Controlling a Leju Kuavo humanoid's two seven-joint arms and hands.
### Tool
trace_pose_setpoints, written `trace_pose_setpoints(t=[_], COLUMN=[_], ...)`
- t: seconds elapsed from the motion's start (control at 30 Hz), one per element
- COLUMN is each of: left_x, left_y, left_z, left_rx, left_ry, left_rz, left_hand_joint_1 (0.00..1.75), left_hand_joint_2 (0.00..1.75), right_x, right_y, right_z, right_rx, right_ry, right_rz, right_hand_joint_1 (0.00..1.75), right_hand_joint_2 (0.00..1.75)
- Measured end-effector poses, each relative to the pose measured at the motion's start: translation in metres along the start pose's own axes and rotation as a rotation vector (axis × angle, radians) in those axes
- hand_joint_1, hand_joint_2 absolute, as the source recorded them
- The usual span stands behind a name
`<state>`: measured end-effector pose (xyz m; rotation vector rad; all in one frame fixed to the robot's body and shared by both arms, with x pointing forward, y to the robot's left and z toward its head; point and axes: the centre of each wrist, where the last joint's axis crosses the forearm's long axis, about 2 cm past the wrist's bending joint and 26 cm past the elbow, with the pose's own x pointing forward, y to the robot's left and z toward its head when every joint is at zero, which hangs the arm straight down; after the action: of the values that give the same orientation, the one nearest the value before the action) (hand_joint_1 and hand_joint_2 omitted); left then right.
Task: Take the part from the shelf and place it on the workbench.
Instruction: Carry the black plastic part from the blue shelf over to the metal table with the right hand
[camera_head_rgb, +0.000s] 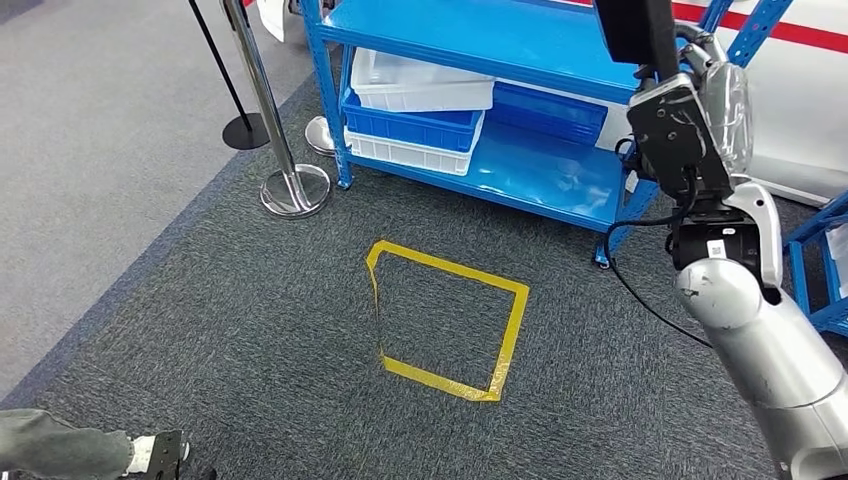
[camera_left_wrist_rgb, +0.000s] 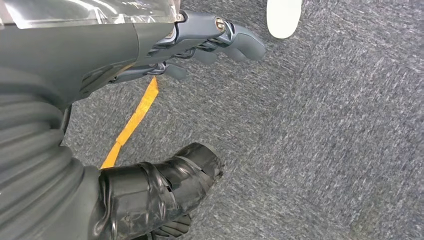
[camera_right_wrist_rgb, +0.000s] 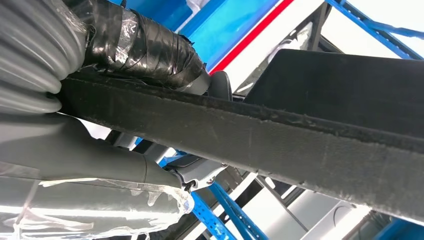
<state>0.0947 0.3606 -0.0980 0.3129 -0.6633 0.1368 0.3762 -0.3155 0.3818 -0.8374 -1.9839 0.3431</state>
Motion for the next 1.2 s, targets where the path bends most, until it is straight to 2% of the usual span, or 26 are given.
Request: trace_pose_setpoints(t=[1.2], left_x=[-0.0010], left_y=[0.0068], left_z=[-0.0009], left_rx=[-0.018], left_ry=[-0.009], left_rz=[0.012], left_hand_joint_1=[0.00], left_hand_joint_2=[1.75], right_x=[0.0011], right_y=[0.0066], right_z=[0.0071], right_rx=[0.019], right_ry=[-0.027], right_rz=[0.009], right_hand_joint_1=[1.75], right_hand_joint_2=[1.75])
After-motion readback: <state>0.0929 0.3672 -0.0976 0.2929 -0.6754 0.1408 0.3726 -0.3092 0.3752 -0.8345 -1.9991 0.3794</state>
